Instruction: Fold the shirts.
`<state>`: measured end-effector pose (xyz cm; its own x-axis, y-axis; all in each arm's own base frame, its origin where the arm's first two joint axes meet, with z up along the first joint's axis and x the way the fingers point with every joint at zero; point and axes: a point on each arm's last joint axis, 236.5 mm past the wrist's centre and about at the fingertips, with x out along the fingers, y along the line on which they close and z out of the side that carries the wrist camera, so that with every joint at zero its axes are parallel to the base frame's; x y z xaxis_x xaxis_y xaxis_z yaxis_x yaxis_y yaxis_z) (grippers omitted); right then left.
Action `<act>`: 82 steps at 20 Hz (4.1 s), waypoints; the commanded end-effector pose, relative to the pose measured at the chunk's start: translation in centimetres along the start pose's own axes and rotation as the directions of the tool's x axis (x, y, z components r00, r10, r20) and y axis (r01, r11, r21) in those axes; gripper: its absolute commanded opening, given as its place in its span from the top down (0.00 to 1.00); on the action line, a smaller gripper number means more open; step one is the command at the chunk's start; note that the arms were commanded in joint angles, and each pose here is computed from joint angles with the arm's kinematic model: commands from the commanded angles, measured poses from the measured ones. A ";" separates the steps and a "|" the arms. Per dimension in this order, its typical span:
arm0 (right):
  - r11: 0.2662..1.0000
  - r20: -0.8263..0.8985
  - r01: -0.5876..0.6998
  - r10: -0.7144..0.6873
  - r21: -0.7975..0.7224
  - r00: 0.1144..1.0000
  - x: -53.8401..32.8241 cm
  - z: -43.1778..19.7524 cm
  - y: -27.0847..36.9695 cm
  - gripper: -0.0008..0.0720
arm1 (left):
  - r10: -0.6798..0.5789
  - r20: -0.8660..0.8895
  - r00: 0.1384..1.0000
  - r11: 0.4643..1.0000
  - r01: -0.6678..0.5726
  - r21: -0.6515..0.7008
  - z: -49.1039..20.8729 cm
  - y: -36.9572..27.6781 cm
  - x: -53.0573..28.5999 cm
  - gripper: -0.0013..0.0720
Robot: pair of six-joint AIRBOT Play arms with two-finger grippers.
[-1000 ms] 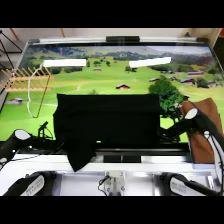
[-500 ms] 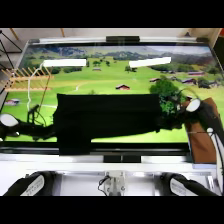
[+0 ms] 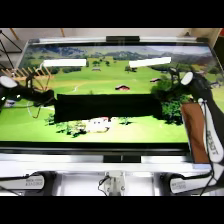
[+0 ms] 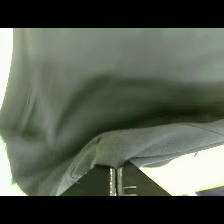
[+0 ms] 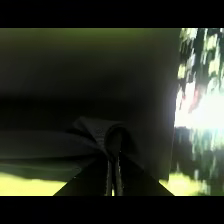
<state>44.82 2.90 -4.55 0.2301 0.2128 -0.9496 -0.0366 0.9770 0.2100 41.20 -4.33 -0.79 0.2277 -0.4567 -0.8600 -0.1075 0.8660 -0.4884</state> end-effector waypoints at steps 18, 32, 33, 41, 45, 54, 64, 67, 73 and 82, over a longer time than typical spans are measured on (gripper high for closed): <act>0.937 -0.147 -0.248 0.289 0.247 0.946 7.2 -1.2 1.6 0.34 | -0.057 -0.030 0.998 0.995 0.060 0.080 3.7 -5.1 1.9 0.16; 0.914 0.001 -0.402 0.402 -0.049 0.915 -18.3 -4.9 11.7 0.90 | -0.361 -0.171 0.917 0.905 0.389 0.175 -10.1 -28.6 17.3 0.93; 0.913 0.027 -0.403 0.405 -0.061 0.914 -20.1 -5.5 12.3 0.90 | -0.389 -0.153 0.908 0.898 0.411 0.155 -10.5 -30.1 17.9 0.93; 0.897 0.177 -0.437 0.441 -0.065 0.880 -24.4 -5.0 14.8 0.90 | -0.459 -0.120 0.880 0.866 0.474 0.158 -12.2 -34.1 20.1 0.93; 0.874 0.157 -0.475 0.485 -0.101 0.860 -20.3 -2.4 18.7 0.90 | -0.309 0.066 0.949 0.921 0.281 0.269 -2.4 -26.7 11.0 0.94; 0.684 0.094 -0.730 0.727 -0.009 0.680 -3.5 -0.8 38.2 0.90 | 0.142 0.549 0.824 0.986 -0.165 -0.008 5.7 -5.0 -19.0 0.93; 0.767 -0.118 -0.642 0.640 0.025 0.760 0.6 -3.6 31.6 0.25 | 0.159 0.553 0.818 0.981 -0.194 0.005 3.3 -4.4 -20.6 0.93; 0.976 -0.249 -0.218 0.208 -0.011 0.946 1.5 -5.2 15.7 0.06 | 0.167 0.524 0.835 0.979 -0.202 0.010 2.8 -3.8 -19.3 0.93; 0.946 -0.290 -0.281 0.318 0.164 0.902 5.7 -8.7 13.7 0.06 | 0.142 0.531 0.835 0.980 -0.196 0.046 3.0 -5.0 -18.8 0.93; 0.865 -0.289 -0.457 0.501 0.207 0.816 10.4 -9.7 20.0 0.90 | 0.108 0.529 0.842 0.985 -0.161 0.055 2.9 -5.9 -18.5 0.93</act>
<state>36.33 23.22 -12.20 -0.1429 0.6182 -0.7730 0.0877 0.7858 0.6122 40.43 0.05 18.33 0.6899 -0.1649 -0.7049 -0.0970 0.9439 -0.3157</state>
